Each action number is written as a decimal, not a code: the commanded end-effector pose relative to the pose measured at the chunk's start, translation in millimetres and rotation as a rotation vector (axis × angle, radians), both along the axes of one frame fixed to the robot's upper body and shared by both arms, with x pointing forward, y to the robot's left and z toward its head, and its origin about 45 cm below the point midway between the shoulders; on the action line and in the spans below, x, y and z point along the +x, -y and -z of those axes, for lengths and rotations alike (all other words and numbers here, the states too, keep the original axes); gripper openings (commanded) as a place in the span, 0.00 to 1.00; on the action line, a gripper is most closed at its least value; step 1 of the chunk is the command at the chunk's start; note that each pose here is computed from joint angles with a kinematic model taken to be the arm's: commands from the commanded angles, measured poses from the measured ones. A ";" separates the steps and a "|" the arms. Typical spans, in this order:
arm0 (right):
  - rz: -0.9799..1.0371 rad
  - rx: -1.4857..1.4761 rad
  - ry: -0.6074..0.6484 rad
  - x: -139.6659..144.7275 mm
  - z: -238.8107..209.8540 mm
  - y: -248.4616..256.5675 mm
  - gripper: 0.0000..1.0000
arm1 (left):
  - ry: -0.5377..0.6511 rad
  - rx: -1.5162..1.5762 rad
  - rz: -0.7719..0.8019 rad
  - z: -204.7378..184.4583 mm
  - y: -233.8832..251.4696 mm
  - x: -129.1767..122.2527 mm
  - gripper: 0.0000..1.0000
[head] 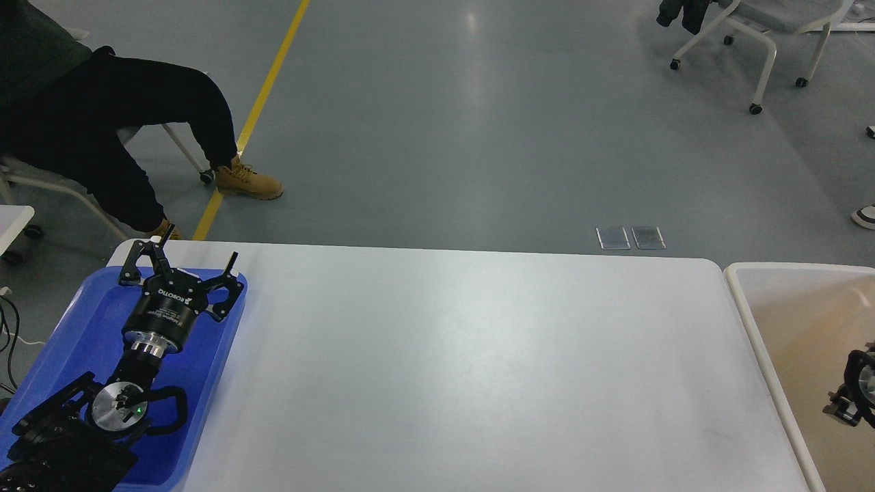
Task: Tidy desktop
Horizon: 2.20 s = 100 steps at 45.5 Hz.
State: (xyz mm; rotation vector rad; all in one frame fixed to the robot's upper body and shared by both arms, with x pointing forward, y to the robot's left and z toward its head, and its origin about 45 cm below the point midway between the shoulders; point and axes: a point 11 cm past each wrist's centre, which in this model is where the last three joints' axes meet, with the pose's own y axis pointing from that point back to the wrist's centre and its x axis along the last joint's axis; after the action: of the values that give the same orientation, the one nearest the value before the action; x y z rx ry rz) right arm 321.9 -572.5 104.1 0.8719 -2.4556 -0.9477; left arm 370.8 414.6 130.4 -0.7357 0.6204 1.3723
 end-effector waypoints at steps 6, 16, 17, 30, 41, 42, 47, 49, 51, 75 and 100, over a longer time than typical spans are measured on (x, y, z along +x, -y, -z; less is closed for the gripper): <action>-0.038 0.011 0.108 43.5 -36.7 -12.1 1.00 | 0.000 0.000 0.001 0.0 0.1 0.0 0.99; -0.149 0.071 0.200 83.2 -58.3 -46.0 1.00 | 0.000 0.000 0.001 0.0 0.1 0.0 0.99; -0.168 0.082 0.209 87.1 -59.6 -51.2 1.00 | 0.001 0.000 0.000 -0.2 -0.1 0.1 0.99; -0.404 0.333 0.443 132.0 -80.7 -127.3 1.00 | 0.000 0.000 0.001 0.0 0.1 0.0 0.99; -0.555 0.452 0.518 144.1 -83.9 -178.1 1.00 | 0.000 0.000 0.001 0.0 0.1 0.0 0.99; -0.562 0.463 0.519 144.0 -82.4 -182.1 1.00 | 0.000 0.000 0.001 0.0 0.1 0.0 0.99; -0.572 0.533 0.551 145.3 -75.9 -203.8 1.00 | 0.000 0.000 0.001 0.0 0.1 0.0 0.99; -0.564 0.570 0.563 144.4 -70.2 -213.4 1.00 | 0.000 0.000 0.001 0.0 0.1 0.0 0.99; -0.563 0.607 0.571 142.4 -63.5 -223.9 1.00 | 0.000 0.000 0.001 0.0 0.1 0.0 0.99; -0.597 0.859 0.562 99.4 5.3 -301.3 1.00 | 0.000 0.000 0.001 0.0 0.1 0.0 0.99; -0.549 0.944 0.691 79.1 15.2 -284.1 1.00 | 0.000 0.000 0.001 0.0 0.1 0.0 0.99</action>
State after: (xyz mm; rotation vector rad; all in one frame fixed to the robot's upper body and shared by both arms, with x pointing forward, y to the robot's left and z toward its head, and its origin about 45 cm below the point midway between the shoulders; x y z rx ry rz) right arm 408.3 -282.5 91.0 2.2958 -1.8620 -1.7432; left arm 370.9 414.5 130.5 -0.7354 0.6203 1.3720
